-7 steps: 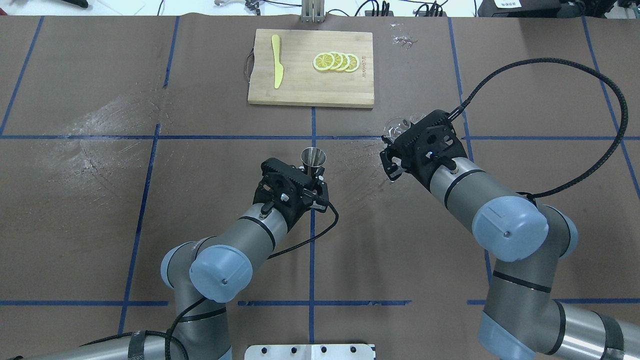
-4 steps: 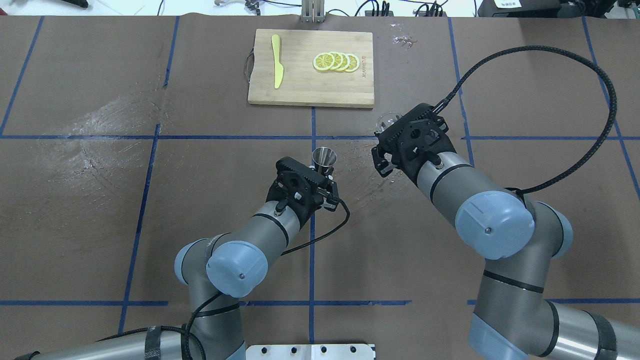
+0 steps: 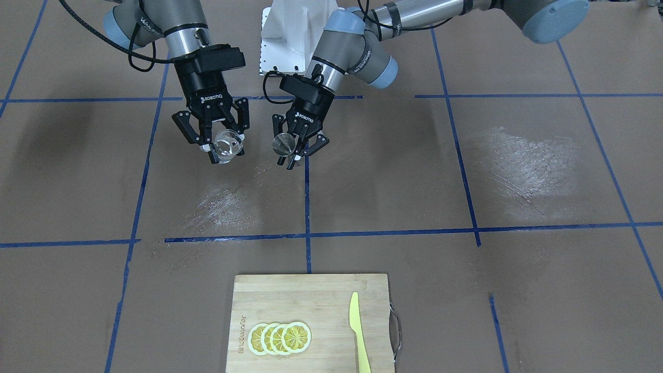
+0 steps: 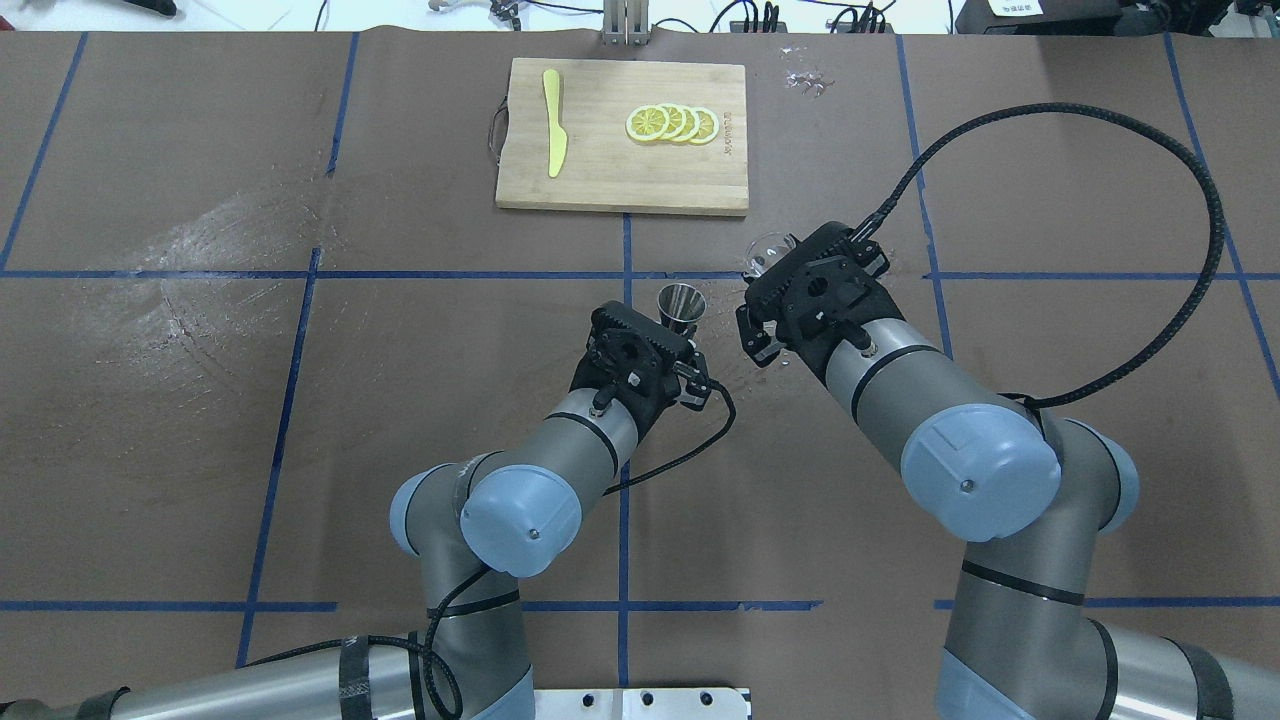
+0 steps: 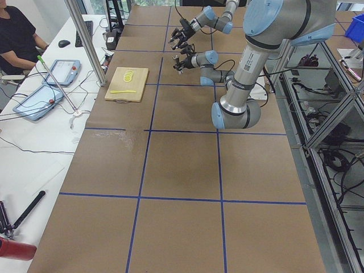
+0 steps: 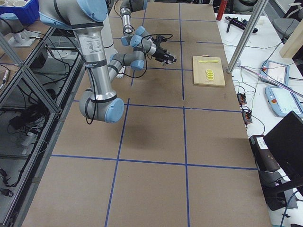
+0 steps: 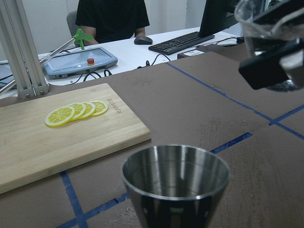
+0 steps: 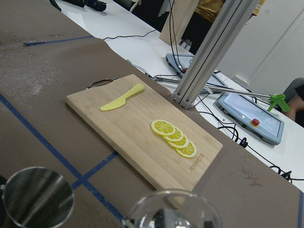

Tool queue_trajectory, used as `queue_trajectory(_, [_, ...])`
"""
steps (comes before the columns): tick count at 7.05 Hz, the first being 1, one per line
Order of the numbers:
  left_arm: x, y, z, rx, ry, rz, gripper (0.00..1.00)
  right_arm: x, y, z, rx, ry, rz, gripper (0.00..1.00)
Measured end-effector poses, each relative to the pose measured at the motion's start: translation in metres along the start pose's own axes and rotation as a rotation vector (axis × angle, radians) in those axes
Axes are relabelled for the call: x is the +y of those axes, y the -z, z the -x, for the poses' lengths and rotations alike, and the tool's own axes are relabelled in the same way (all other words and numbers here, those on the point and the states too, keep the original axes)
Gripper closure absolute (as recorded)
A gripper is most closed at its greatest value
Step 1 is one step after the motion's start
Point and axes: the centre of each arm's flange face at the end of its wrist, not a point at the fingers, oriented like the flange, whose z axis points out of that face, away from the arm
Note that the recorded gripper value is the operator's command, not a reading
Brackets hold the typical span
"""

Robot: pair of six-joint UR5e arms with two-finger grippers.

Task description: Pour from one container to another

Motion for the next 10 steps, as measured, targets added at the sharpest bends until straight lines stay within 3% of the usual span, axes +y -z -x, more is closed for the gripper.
queue_trajectory(6, [-0.002,-0.003,-0.011,0.072,-0.029,-0.022,1.0,-0.016,0.0,0.013,-0.003,0.038,0.007,1.0])
queue_trajectory(10, [-0.004,-0.003,-0.011,0.08,-0.076,-0.031,1.0,-0.019,-0.001,0.013,0.013,0.169,0.006,1.0])
